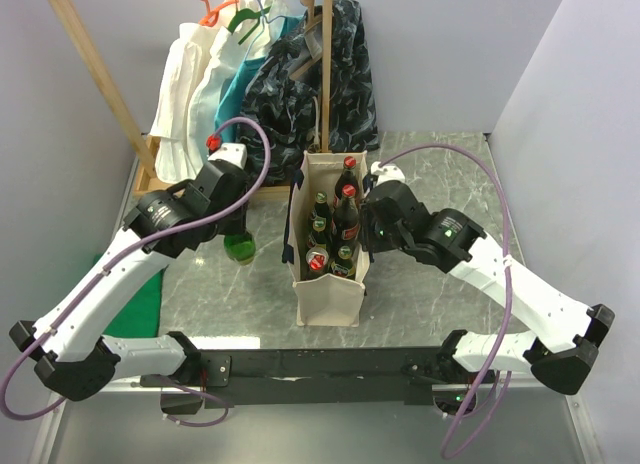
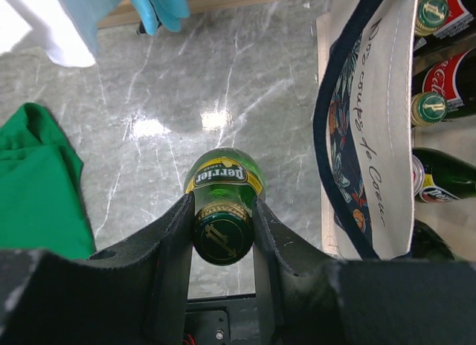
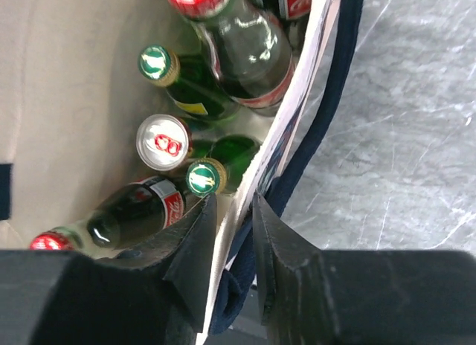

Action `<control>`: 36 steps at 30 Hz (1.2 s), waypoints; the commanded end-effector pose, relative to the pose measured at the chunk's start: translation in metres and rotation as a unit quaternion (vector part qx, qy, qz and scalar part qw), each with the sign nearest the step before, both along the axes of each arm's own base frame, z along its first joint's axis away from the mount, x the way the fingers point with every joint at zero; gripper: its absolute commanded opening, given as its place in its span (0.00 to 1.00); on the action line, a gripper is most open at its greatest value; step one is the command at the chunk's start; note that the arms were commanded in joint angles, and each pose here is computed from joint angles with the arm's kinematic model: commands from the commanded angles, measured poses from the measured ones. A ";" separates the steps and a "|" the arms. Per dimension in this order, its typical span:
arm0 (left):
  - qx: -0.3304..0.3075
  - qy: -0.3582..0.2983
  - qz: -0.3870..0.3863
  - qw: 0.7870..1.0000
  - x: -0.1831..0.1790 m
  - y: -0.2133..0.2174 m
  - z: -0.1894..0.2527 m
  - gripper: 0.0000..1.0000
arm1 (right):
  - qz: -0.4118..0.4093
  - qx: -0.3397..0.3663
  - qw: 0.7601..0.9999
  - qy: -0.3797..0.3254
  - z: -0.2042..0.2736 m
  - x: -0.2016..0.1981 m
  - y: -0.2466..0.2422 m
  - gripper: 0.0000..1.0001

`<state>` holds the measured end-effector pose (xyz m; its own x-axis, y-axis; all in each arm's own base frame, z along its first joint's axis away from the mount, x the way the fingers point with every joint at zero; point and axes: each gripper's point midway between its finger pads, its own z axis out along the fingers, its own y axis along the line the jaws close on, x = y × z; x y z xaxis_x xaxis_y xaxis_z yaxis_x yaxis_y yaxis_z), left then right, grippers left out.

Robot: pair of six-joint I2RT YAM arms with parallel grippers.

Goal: Place the beverage into the canvas bag
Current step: Pick up the drink from the center of the board, then place the drink in the canvas bag.

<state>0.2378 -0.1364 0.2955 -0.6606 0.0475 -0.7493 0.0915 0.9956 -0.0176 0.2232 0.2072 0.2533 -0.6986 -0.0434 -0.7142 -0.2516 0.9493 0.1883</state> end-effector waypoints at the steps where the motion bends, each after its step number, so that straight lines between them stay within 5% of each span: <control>1: -0.035 -0.079 0.018 0.996 0.014 0.002 0.049 0.01 | 0.001 0.008 1.000 0.007 -0.006 -0.005 0.000 0.32; 6: -0.044 -0.089 0.021 0.995 0.015 0.003 0.057 0.01 | -0.003 0.003 1.000 0.005 -0.007 -0.005 -0.001 0.22; 10: -0.053 -0.098 0.017 0.994 0.016 0.001 0.068 0.01 | -0.007 0.000 1.000 0.008 -0.007 -0.007 -0.004 0.00; 36: -0.114 -0.165 -0.056 0.978 0.019 -0.025 0.151 0.01 | -0.073 -0.059 0.996 0.003 0.004 -0.002 -0.029 0.00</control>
